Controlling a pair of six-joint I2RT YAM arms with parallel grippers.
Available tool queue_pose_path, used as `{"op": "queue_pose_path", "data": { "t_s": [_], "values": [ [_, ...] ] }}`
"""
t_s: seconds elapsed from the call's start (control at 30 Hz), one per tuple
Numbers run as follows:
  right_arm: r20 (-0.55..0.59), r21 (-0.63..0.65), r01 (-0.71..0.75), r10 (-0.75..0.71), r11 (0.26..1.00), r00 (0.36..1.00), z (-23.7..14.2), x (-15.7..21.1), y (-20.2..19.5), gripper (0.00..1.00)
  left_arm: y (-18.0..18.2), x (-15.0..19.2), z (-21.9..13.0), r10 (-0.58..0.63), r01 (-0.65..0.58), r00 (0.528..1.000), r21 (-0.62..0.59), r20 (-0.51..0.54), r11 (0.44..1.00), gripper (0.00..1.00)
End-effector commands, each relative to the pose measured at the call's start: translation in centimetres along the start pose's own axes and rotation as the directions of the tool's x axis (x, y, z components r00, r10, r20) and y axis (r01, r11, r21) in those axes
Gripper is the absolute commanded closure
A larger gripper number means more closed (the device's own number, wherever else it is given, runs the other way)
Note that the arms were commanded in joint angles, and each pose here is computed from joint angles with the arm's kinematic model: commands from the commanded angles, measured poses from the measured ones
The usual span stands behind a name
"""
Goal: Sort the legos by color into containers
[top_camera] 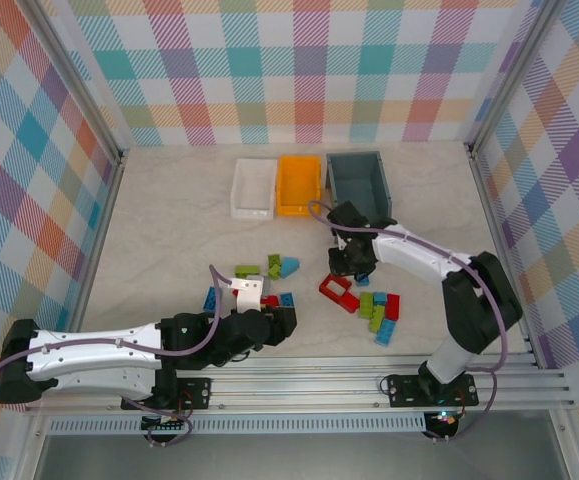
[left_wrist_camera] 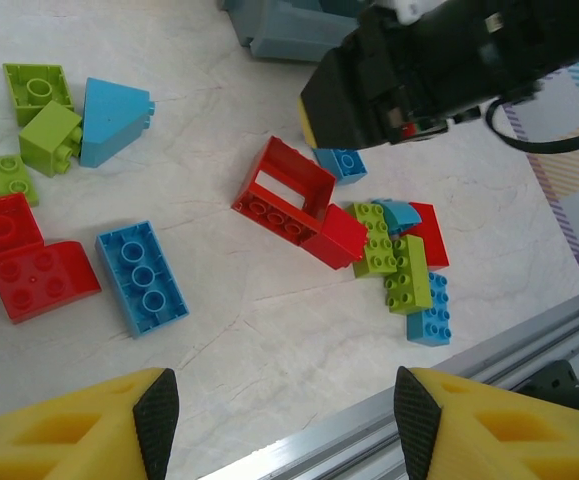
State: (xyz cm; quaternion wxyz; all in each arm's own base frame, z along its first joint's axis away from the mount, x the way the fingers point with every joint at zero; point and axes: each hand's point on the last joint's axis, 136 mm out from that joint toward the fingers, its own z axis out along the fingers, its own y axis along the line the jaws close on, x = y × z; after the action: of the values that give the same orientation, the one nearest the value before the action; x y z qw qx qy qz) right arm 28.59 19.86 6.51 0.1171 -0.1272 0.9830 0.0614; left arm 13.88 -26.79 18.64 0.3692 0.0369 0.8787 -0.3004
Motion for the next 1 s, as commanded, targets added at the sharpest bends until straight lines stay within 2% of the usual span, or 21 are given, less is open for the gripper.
{"op": "queue_pose_path", "data": {
  "t_s": [0.0,0.17,0.43,0.63,0.8,0.97],
  "values": [
    [-0.023,0.032,0.162,-0.161,0.986,0.987,0.7,0.1,-0.5,0.68,0.8,0.4,-0.2,0.012,-0.012,1.000,-0.015,0.010,1.000,0.39],
    [-0.027,0.012,0.198,-0.197,0.980,0.980,1.6,-0.1,-0.2,0.68,0.0,0.1,-0.2,0.012,-0.012,1.000,0.016,0.018,1.000,0.37],
    [-0.078,0.012,0.174,-0.173,0.985,0.982,3.4,0.1,-0.1,0.76,-0.3,0.0,-0.4,0.009,-0.009,1.000,0.026,0.015,1.000,0.34],
    [-0.048,0.026,0.170,-0.168,0.985,0.985,2.8,-0.2,-0.3,0.91,-0.7,-0.4,-0.7,0.012,-0.013,1.000,0.041,0.025,0.999,0.33],
    [0.093,0.102,0.115,-0.125,0.988,0.988,-2.5,-2.3,-1.6,0.98,-2.6,-1.7,-0.9,0.044,-0.046,0.998,0.051,0.039,0.998,0.30],
    [0.261,0.186,-0.085,0.034,0.979,0.965,-8.9,-5.8,-6.6,1.00,-5.7,-3.6,-0.6,0.115,-0.117,0.992,0.038,0.053,0.992,0.25]
  ]
}}
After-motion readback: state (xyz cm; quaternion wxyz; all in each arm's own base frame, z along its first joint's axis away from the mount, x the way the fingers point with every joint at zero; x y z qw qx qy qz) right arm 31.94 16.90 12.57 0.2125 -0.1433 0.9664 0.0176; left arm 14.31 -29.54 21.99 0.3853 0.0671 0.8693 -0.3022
